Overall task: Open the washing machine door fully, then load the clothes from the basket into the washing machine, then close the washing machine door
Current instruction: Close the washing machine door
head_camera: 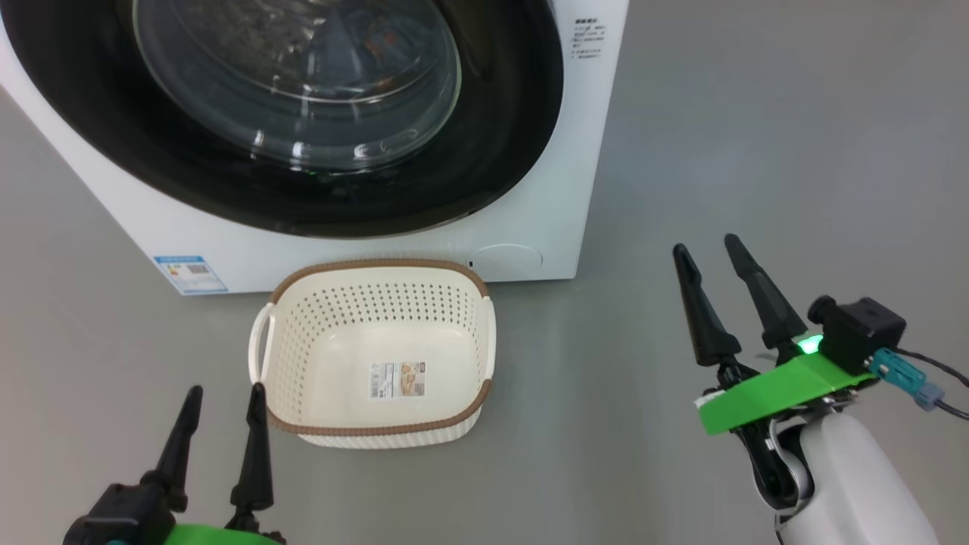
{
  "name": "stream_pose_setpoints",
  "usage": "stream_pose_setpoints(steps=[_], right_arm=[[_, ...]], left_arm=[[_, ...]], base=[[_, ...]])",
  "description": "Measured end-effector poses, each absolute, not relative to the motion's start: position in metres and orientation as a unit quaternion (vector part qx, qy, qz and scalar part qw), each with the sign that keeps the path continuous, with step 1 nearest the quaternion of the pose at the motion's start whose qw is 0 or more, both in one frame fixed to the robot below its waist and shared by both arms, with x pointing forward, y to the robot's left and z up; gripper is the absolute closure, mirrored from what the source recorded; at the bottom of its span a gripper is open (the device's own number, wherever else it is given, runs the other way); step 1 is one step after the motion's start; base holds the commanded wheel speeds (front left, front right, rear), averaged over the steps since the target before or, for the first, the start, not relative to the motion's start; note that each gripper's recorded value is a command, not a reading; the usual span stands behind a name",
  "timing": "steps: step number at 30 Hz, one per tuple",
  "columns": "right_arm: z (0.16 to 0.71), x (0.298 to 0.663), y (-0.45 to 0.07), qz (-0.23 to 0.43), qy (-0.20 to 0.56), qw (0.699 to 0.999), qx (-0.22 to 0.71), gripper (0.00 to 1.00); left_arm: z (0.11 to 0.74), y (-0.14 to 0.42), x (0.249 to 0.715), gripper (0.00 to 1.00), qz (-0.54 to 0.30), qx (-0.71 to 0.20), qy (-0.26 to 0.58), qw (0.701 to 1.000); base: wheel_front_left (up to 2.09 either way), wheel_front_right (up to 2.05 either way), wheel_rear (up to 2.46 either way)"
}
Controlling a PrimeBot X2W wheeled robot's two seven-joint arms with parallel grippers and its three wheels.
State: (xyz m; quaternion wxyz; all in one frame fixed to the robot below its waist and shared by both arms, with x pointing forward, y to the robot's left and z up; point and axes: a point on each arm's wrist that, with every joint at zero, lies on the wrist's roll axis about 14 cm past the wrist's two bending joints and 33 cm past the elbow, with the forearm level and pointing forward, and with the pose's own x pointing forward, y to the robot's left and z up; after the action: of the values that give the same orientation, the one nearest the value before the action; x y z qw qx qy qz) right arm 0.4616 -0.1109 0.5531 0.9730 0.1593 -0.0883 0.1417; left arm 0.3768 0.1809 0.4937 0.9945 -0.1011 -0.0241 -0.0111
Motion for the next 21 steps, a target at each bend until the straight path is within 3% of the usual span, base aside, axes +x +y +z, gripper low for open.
stream_pose_setpoints(steps=[21], right_arm=[[0.537,0.401,-0.17,0.052,-0.084,0.988,0.121,0.0]], left_arm=[[0.499,0.182,0.352,0.0,-0.005,-0.08,-0.03,0.996]], base=[[0.0,0.0,0.0]])
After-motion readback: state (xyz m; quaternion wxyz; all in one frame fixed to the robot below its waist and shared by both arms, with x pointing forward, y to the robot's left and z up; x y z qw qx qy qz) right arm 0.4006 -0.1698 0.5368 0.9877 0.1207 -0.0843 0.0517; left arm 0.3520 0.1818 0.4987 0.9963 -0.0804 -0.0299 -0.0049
